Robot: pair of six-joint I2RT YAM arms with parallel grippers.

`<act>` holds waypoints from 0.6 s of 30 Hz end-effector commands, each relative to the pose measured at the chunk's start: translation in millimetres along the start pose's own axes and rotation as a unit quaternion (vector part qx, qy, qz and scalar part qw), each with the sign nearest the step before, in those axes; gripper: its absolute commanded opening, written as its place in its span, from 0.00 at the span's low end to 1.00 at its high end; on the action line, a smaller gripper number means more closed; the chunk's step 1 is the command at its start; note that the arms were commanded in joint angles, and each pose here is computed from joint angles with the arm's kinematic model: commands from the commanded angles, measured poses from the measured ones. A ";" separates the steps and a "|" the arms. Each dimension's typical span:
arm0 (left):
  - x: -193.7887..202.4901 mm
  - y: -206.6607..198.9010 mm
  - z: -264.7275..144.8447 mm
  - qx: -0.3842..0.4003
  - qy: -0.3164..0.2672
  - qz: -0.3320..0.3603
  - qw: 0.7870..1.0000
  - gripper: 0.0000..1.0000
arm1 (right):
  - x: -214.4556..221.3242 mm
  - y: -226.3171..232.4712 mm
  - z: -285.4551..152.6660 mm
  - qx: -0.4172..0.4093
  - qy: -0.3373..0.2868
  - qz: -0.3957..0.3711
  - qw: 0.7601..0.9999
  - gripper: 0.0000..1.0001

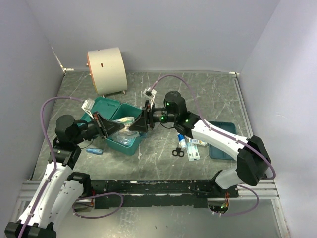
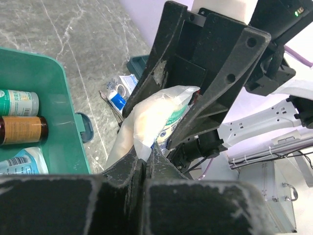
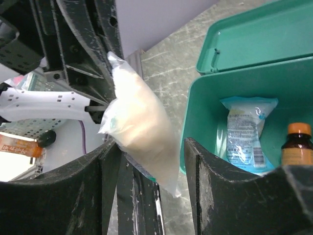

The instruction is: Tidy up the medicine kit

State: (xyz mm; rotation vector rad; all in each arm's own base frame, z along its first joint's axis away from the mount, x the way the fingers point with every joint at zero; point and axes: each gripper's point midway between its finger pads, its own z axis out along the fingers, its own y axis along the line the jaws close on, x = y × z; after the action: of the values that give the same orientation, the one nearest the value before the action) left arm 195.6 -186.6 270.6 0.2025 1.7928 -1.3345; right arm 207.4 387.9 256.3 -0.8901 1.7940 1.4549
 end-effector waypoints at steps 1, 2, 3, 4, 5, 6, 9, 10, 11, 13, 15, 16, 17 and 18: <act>-16.3 -8.4 1.5 0.003 -0.030 -0.003 1.000 0.07 | -12.3 20.2 1.2 -0.051 -0.036 -0.023 0.998 0.51; -16.9 -7.1 2.1 0.000 -0.033 -0.012 0.999 0.07 | -13.9 23.7 1.4 -0.058 -0.040 -0.025 0.997 0.50; -18.2 -6.4 2.9 -0.001 -0.037 -0.020 0.999 0.07 | -11.6 25.6 1.1 -0.066 -0.040 -0.024 0.997 0.49; -19.4 -4.8 3.8 -0.003 -0.043 -0.031 0.999 0.07 | -6.6 25.5 1.7 -0.071 -0.038 -0.019 0.997 0.49; -21.3 -4.1 4.5 -0.004 -0.049 -0.041 0.998 0.07 | -6.4 25.5 2.3 -0.073 -0.041 -0.018 0.996 0.48; -23.0 -3.6 5.0 -0.006 -0.055 -0.061 0.997 0.07 | -6.4 25.5 3.1 -0.074 -0.045 -0.017 0.996 0.48; -26.5 -1.4 6.2 -0.011 -0.070 -0.101 0.992 0.07 | -6.5 20.3 2.4 -0.061 -0.064 -0.003 0.996 0.43; -27.1 -0.5 6.4 -0.012 -0.074 -0.112 0.991 0.07 | -11.3 22.9 0.3 -0.064 -0.080 -0.004 0.995 0.41; -27.3 0.0 6.7 -0.011 -0.077 -0.124 0.989 0.07 | -14.1 24.7 -1.8 -0.064 -0.094 -0.004 0.993 0.40; -26.9 0.5 7.2 -0.007 -0.082 -0.141 0.987 0.07 | -18.5 26.7 -4.7 -0.066 -0.114 0.003 0.991 0.37; -26.2 1.5 7.6 -0.006 -0.084 -0.151 0.985 0.07 | -22.2 26.9 -5.5 -0.067 -0.130 0.014 0.989 0.36; -25.3 2.7 7.9 -0.006 -0.083 -0.155 0.984 0.07 | -23.4 27.1 -5.8 -0.068 -0.136 0.019 0.988 0.35; -24.8 3.4 7.9 -0.008 -0.083 -0.155 0.984 0.07 | -24.9 25.5 -5.4 -0.065 -0.142 0.028 0.987 0.31; -23.7 5.0 8.0 -0.011 -0.082 -0.156 0.984 0.07 | -25.8 24.5 -4.8 -0.065 -0.147 0.035 0.986 0.26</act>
State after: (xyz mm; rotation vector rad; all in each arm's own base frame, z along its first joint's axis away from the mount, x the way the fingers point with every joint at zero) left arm 211.2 -185.0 269.5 -0.1597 1.8148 -1.4831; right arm 202.8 389.0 257.8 -0.7179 1.6600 1.5965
